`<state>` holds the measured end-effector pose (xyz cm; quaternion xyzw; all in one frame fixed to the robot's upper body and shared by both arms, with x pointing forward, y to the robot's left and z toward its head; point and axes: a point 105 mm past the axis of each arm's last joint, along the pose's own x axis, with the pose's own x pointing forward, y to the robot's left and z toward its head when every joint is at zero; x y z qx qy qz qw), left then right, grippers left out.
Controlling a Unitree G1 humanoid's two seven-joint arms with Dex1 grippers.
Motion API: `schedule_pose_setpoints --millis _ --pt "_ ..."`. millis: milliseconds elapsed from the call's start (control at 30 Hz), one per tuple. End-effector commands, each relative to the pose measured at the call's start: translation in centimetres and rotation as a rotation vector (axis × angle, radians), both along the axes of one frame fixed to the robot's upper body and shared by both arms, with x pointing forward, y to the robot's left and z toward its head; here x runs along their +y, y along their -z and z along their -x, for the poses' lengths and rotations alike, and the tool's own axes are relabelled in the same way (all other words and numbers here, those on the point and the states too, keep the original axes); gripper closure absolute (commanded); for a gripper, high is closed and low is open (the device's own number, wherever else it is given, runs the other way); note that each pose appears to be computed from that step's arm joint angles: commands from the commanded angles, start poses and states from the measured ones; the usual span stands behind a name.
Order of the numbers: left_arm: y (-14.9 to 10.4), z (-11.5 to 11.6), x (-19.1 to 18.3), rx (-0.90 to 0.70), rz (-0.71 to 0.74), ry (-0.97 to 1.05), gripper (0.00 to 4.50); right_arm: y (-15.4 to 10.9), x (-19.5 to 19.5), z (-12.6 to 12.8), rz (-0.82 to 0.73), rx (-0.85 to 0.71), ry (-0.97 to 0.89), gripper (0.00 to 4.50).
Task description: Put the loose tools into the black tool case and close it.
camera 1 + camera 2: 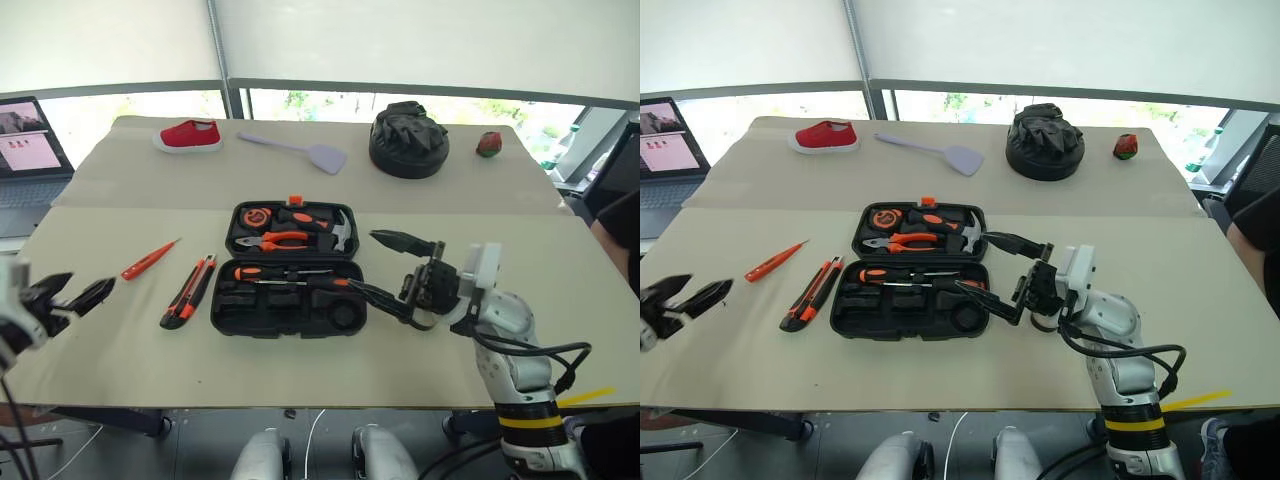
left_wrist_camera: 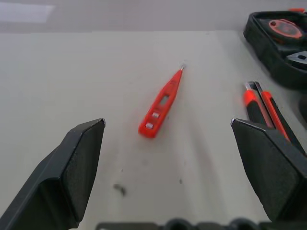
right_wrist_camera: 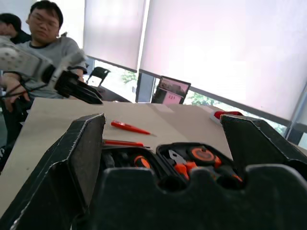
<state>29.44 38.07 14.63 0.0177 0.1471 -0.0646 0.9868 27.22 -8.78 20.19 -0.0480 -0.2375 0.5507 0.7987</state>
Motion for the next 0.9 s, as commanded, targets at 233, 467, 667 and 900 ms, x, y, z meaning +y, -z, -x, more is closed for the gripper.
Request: schedule_pose_setpoints --millis 233,467,667,900 --pt "1.5 -6.4 0.6 0.151 -0.129 0.02 0.0 -1.3 0.1 0.9 -0.013 -0.036 0.027 0.05" --pt "2.8 -7.2 -1.7 0.238 -0.086 0.148 0.0 -1.4 0.3 1.6 -0.017 -0.04 0.055 0.05" --pt "3.1 -7.2 -1.7 0.246 -0.091 0.157 0.63 -1.7 0.3 1.6 -0.019 -0.041 0.06 0.0" --pt "4.7 -6.9 -2.0 0.25 -0.096 0.167 2.34 -2.2 0.2 1.2 -0.01 -0.046 0.06 0.0"
